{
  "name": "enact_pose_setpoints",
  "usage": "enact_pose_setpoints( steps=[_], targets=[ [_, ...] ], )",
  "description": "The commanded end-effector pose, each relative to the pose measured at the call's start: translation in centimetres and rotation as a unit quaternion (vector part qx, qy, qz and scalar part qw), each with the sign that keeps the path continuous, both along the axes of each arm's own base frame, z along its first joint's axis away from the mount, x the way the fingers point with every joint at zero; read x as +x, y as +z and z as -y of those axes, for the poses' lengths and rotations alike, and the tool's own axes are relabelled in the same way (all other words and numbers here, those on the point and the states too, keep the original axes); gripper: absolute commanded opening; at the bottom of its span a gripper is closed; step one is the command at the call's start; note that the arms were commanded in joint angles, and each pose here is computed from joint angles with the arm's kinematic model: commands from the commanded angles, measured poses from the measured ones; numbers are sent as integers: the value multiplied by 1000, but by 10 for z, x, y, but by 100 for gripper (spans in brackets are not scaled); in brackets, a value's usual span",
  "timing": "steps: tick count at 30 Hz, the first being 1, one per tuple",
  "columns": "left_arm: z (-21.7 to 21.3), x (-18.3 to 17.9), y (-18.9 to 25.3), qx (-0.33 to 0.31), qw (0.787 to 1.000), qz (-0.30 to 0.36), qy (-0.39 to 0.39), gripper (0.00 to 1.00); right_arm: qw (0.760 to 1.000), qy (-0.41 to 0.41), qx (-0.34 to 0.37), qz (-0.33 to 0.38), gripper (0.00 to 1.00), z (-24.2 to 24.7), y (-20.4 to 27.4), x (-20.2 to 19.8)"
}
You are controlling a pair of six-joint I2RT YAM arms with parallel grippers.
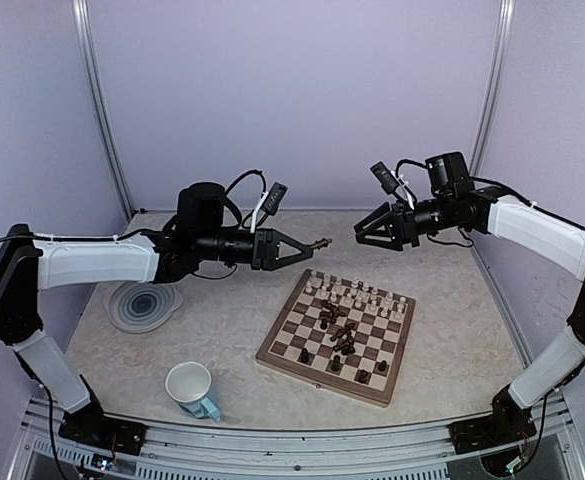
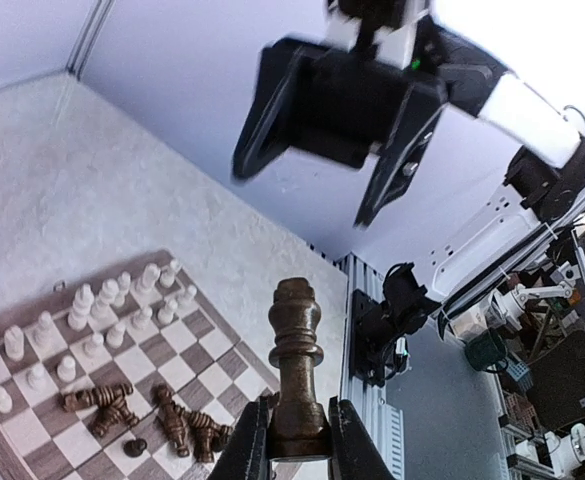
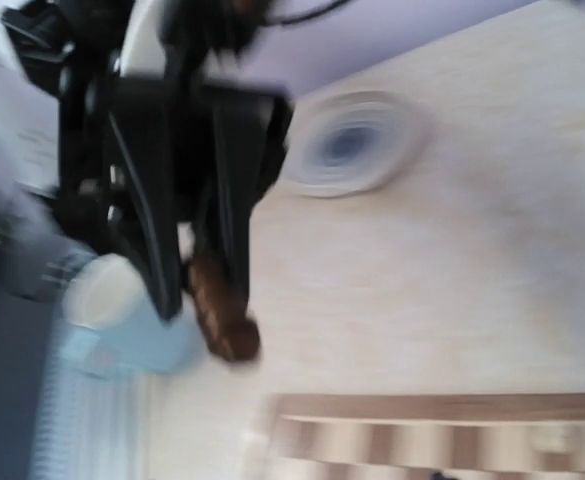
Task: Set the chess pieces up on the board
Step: Pass from the left arm to the right
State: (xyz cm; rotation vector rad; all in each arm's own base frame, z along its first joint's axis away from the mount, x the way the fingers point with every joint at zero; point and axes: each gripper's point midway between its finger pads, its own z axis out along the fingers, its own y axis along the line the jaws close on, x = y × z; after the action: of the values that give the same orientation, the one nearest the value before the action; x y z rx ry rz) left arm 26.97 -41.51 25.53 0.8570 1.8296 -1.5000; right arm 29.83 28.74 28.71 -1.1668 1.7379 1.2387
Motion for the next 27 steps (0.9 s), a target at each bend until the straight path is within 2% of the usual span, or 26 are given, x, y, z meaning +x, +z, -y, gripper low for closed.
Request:
enact_pose_setpoints(
  steps=[1,9,14,24,27],
  targets=[
    [-5,1,26,-34,998,60,11,8,986,71,72,-136,60,-13,0,-18],
    [-4,0,25,-36,997,62,8,8,978,123,92,-141,60,-36,13,-20],
    [-3,0,24,-35,998,59,4,7,978,129,81,-146,56,-51,8,-20],
    [-3,0,22,-31,998,57,3,7,971,168,85,-149,36,-66,10,-31],
    [-2,0,22,-29,998,56,2,7,970,176,87,-146,33,-69,11,-35]
  ],
)
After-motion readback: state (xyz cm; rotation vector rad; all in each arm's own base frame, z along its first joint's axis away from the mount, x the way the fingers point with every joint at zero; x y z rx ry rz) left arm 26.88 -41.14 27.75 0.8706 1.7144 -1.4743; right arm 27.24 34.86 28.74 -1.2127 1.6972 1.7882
